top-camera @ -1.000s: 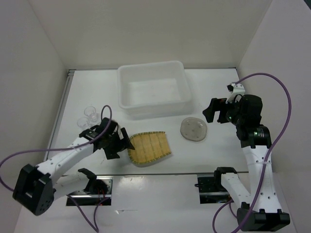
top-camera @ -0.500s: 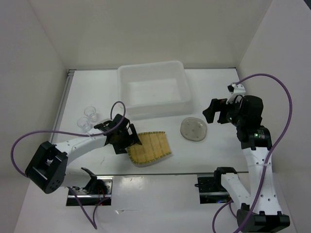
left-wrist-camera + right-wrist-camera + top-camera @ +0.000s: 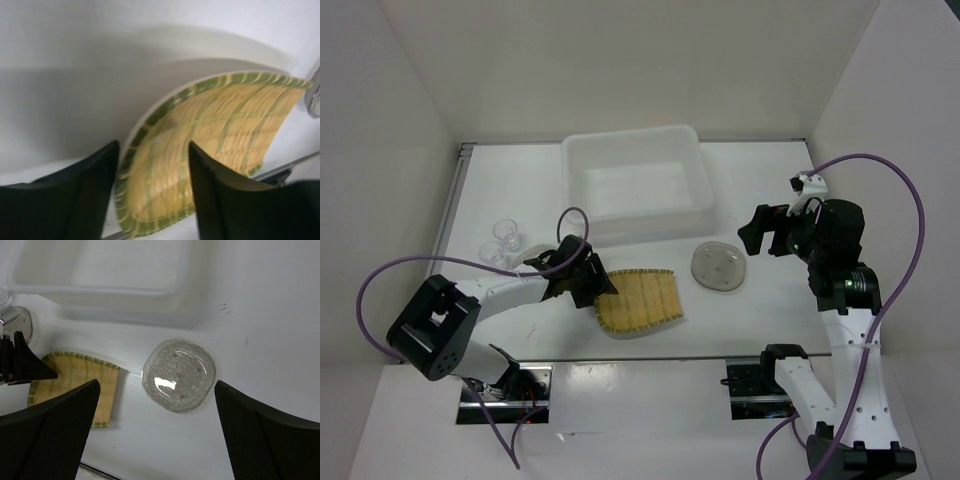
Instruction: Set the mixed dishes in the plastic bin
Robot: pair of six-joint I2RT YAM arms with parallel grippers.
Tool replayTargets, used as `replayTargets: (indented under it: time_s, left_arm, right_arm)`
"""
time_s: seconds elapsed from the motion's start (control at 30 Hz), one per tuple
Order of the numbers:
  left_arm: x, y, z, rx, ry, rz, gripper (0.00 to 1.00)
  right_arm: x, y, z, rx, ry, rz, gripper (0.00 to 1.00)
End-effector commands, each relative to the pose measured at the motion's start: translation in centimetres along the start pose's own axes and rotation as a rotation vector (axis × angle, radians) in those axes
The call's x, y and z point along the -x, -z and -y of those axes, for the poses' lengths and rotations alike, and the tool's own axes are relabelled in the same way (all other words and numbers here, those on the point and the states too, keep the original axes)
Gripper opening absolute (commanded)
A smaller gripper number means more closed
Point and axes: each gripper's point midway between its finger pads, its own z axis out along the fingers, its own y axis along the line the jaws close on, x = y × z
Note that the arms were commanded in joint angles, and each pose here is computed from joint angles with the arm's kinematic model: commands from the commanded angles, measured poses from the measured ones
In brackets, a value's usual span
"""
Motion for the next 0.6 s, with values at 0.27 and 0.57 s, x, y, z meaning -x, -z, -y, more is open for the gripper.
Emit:
replayTargets:
  time_s: [0.27,0.57]
  left_arm:
    - [-1.3,-2.2,-1.8,-0.022,-0.031,-0.020,0.12]
    - [-0.7,-0.4,-0.8,0.013,-0.064,-0.002,0.00]
  right_arm:
    - [1.1,0.6,0.2,-0.023,0.019,0.045,1.00]
    - [1.1,0.6,0.4,-0.032,0.009,0.045,1.00]
